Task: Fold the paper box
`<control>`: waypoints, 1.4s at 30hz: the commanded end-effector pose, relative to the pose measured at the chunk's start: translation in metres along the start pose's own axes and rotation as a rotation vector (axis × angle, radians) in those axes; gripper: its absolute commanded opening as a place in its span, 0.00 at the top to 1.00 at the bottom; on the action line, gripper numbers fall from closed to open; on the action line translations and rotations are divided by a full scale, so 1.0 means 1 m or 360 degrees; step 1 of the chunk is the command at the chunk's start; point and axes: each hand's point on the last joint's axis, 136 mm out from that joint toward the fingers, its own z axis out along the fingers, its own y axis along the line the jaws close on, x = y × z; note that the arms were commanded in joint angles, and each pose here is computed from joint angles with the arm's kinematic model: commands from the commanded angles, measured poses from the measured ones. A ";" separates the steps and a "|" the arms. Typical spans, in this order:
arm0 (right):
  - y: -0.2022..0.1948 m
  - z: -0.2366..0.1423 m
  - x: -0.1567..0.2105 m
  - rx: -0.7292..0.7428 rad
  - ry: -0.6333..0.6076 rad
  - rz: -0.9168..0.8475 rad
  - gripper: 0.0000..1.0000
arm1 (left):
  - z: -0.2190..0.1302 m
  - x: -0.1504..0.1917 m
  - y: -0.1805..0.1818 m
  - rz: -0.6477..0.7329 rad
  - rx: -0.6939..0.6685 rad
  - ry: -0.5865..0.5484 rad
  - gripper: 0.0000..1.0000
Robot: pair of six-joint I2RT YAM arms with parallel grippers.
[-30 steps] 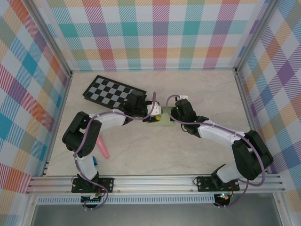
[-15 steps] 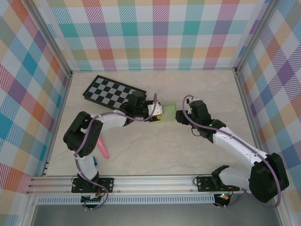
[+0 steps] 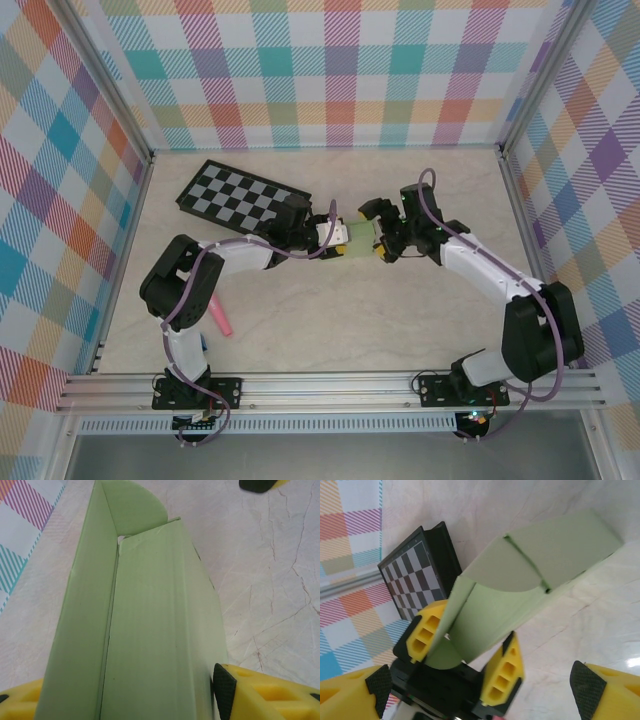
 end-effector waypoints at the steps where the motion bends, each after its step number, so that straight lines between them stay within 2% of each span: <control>1: 0.005 0.005 -0.010 -0.0021 -0.0087 0.0268 0.06 | 0.008 -0.006 0.004 -0.0033 -0.0004 -0.0034 0.39; 7: -0.002 0.028 -0.014 -0.0024 -0.0086 0.0441 0.09 | 0.009 -0.007 0.004 -0.0055 -0.0001 -0.0045 0.39; 12: -0.008 0.046 -0.021 0.0002 -0.0127 0.0445 0.16 | 0.011 -0.006 0.005 -0.0075 0.0004 -0.0045 0.39; 17: -0.012 0.051 -0.022 0.0020 -0.0161 0.0387 0.33 | 0.012 -0.006 0.006 -0.0098 0.0002 -0.0045 0.39; 23: -0.024 0.037 -0.026 0.0056 -0.0335 0.0293 0.54 | 0.013 -0.008 0.008 -0.0144 0.0002 -0.0058 0.38; 28: -0.043 0.045 -0.029 0.0084 -0.0368 0.0258 0.56 | 0.010 -0.014 0.010 -0.0173 0.0012 -0.0098 0.37; 33: -0.055 0.054 -0.033 0.0112 -0.0389 0.0231 0.56 | -0.002 -0.023 0.010 -0.0210 0.0029 -0.0154 0.31; 38: -0.048 0.055 -0.042 0.0111 -0.0456 0.0165 0.60 | -0.019 -0.030 0.013 -0.0308 0.0054 -0.0231 0.27; 42: -0.050 0.059 -0.045 0.0125 -0.0474 0.0127 0.65 | -0.045 -0.041 0.035 -0.0563 -0.0089 -0.0274 0.23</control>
